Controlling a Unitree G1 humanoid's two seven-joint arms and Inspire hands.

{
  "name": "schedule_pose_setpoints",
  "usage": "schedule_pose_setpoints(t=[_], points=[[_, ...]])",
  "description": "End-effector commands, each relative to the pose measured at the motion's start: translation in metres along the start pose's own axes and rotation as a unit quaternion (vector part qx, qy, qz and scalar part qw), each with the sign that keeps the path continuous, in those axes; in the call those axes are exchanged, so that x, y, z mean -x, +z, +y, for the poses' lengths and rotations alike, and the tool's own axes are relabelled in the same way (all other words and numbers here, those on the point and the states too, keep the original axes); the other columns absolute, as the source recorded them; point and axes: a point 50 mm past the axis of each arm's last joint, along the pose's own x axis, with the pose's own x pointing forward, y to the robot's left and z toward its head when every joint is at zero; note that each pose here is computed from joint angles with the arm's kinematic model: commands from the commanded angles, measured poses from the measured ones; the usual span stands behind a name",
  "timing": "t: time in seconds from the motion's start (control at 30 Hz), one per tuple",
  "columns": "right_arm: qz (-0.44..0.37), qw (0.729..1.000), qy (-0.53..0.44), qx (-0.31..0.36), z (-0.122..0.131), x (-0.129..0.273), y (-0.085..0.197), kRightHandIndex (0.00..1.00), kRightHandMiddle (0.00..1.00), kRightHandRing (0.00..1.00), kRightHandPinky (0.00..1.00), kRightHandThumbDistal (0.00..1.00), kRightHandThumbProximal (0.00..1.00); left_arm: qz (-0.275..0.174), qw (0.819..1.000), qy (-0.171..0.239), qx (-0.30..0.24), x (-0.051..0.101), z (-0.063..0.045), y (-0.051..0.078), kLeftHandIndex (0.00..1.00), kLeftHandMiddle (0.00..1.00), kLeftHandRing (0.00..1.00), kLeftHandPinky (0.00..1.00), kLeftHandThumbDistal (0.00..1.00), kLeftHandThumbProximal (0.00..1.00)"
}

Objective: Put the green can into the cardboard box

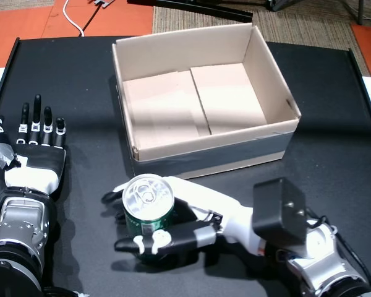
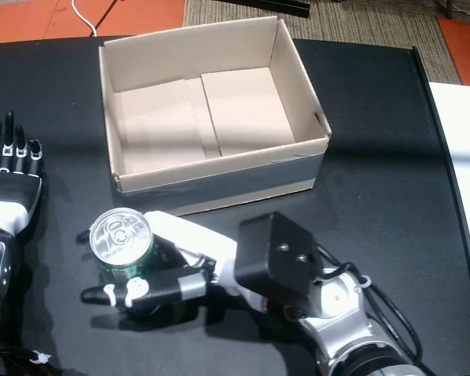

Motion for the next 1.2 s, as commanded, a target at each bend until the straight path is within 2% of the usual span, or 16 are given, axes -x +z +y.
schedule_pose_setpoints(t=[0.0, 0.03, 0.07, 0.13, 0.17, 0.23, 0.4, 0.6, 0.67, 0.7, 0.77, 0.83, 0.93, 1.03, 1.1, 1.17], points=[[0.009, 1.0, 0.005, 0.003, 0.011, -0.004, -0.004, 0.14, 0.19, 0.25, 0.33, 0.05, 0.16, 0.004, 1.0, 0.019, 0.001, 0.003, 0.01, -0.003, 0.22, 0.3, 0.59, 0.87, 0.49, 0.89], [0.01, 1.0, -0.001, 0.011, 0.012, -0.004, -0.004, 0.08, 0.14, 0.2, 0.29, 0.01, 0.19, 0.003, 1.0, 0.019, 0.002, 0.003, 0.01, -0.003, 0.22, 0.31, 0.59, 0.87, 0.49, 0.89], [0.01, 1.0, -0.009, 0.019, 0.014, -0.005, -0.004, 0.03, 0.11, 0.17, 0.26, 0.0, 0.32, 0.003, 1.0, 0.02, 0.002, 0.003, 0.01, -0.003, 0.22, 0.3, 0.58, 0.85, 0.51, 0.88], [0.008, 0.999, -0.027, 0.026, 0.015, -0.006, -0.005, 0.0, 0.08, 0.13, 0.23, 0.0, 0.56, 0.002, 1.0, 0.023, 0.003, 0.003, 0.01, -0.003, 0.22, 0.29, 0.56, 0.81, 0.54, 0.84], [0.008, 0.999, -0.032, 0.028, 0.016, -0.007, -0.005, 0.01, 0.1, 0.15, 0.23, 0.0, 0.61, 0.002, 1.0, 0.024, 0.004, 0.003, 0.01, -0.003, 0.22, 0.29, 0.56, 0.81, 0.54, 0.84], [0.006, 0.999, -0.037, 0.035, 0.016, -0.007, -0.004, 0.03, 0.14, 0.18, 0.2, 0.0, 0.55, 0.002, 1.0, 0.024, 0.003, 0.003, 0.01, -0.003, 0.22, 0.29, 0.57, 0.79, 0.53, 0.85], [0.002, 0.999, -0.039, 0.034, 0.017, -0.008, -0.004, 0.08, 0.27, 0.3, 0.2, 0.0, 0.62, 0.002, 1.0, 0.027, 0.001, 0.003, 0.01, -0.003, 0.24, 0.31, 0.58, 0.81, 0.5, 0.88], [-0.011, 0.998, -0.046, 0.042, 0.013, -0.007, 0.001, 0.15, 0.33, 0.38, 0.21, 0.0, 0.46, 0.002, 1.0, 0.029, -0.001, 0.003, 0.009, -0.002, 0.25, 0.31, 0.58, 0.82, 0.53, 0.88], [-0.015, 0.998, -0.047, 0.043, 0.011, -0.008, 0.003, 0.16, 0.35, 0.39, 0.21, 0.0, 0.47, 0.002, 1.0, 0.03, 0.001, 0.003, 0.009, -0.002, 0.25, 0.3, 0.57, 0.81, 0.53, 0.88], [-0.017, 0.997, -0.05, 0.053, 0.009, -0.008, 0.005, 0.17, 0.35, 0.38, 0.2, 0.0, 0.53, 0.002, 1.0, 0.029, 0.004, 0.003, 0.009, -0.002, 0.25, 0.3, 0.57, 0.81, 0.52, 0.88], [-0.026, 0.996, -0.053, 0.062, 0.004, -0.009, 0.009, 0.15, 0.32, 0.36, 0.2, 0.0, 0.64, 0.002, 1.0, 0.027, 0.007, 0.003, 0.009, -0.002, 0.28, 0.32, 0.58, 0.84, 0.52, 0.89], [-0.04, 0.996, -0.052, 0.068, -0.001, -0.009, 0.016, 0.13, 0.29, 0.35, 0.21, 0.01, 0.66, 0.002, 1.0, 0.029, 0.004, 0.003, 0.009, -0.002, 0.29, 0.33, 0.59, 0.85, 0.51, 0.91], [-0.108, 0.986, -0.056, 0.112, -0.012, -0.009, 0.039, 0.05, 0.2, 0.28, 0.2, 0.0, 0.55, 0.004, 1.0, 0.027, 0.003, 0.003, 0.009, -0.002, 0.29, 0.34, 0.61, 0.87, 0.53, 0.91], [-0.182, 0.969, -0.056, 0.16, -0.023, -0.009, 0.067, 0.0, 0.14, 0.24, 0.22, 0.0, 0.55, 0.006, 1.0, 0.028, 0.003, 0.003, 0.009, -0.002, 0.3, 0.35, 0.62, 0.9, 0.48, 0.95], [-0.224, 0.957, -0.048, 0.176, -0.03, -0.008, 0.084, 0.0, 0.12, 0.22, 0.24, 0.04, 0.61, 0.006, 1.0, 0.028, 0.001, 0.002, 0.009, -0.002, 0.31, 0.35, 0.62, 0.89, 0.45, 0.97], [-0.269, 0.943, -0.046, 0.192, -0.035, -0.006, 0.101, 0.0, 0.08, 0.18, 0.22, 0.03, 0.55, 0.006, 1.0, 0.029, -0.002, 0.002, 0.009, -0.002, 0.3, 0.33, 0.6, 0.88, 0.44, 0.98]])
